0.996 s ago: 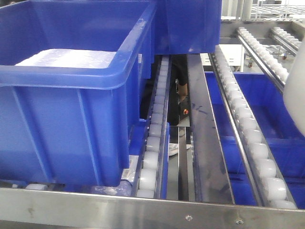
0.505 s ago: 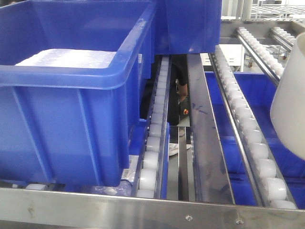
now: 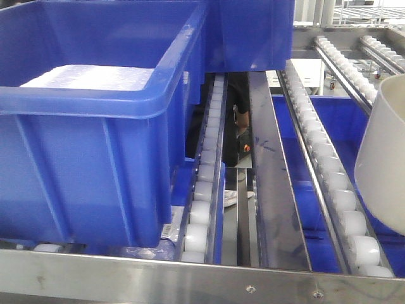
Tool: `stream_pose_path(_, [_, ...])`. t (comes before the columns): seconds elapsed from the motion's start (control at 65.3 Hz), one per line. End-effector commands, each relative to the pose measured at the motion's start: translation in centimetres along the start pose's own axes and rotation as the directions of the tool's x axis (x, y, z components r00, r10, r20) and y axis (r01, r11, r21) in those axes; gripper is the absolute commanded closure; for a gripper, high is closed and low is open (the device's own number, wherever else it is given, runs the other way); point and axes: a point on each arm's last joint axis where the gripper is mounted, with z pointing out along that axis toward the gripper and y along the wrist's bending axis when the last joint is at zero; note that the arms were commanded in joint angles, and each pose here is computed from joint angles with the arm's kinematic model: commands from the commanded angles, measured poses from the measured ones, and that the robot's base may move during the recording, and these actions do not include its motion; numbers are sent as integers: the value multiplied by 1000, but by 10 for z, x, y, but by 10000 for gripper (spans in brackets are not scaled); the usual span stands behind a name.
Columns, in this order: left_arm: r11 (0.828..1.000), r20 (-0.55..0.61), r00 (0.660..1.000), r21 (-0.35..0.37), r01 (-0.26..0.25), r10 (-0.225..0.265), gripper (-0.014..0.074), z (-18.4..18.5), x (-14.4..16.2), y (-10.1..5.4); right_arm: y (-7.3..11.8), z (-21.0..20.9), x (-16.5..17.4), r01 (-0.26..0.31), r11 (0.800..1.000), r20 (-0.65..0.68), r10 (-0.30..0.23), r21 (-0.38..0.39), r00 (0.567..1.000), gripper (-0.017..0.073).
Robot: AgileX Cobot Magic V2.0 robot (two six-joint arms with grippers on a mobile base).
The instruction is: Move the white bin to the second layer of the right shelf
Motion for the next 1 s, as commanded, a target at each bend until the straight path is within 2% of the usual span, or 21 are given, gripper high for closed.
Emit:
stream_pose_path(0.0, [1000,65,998,3,3,-3,509,1,4,0,-5,-5,-18,1,1000,121,-4,25,993,503])
stream_pose_path(0.888, [1000,65,998,3,3,-3,509,1,4,0,-10,10,-8,-13,999,81,10,40,997,499])
stream_pose_path(0.98, [1000,65,998,3,3,-3,509,1,4,0,-9,10,-8,-10,999,80,7,38,997,456])
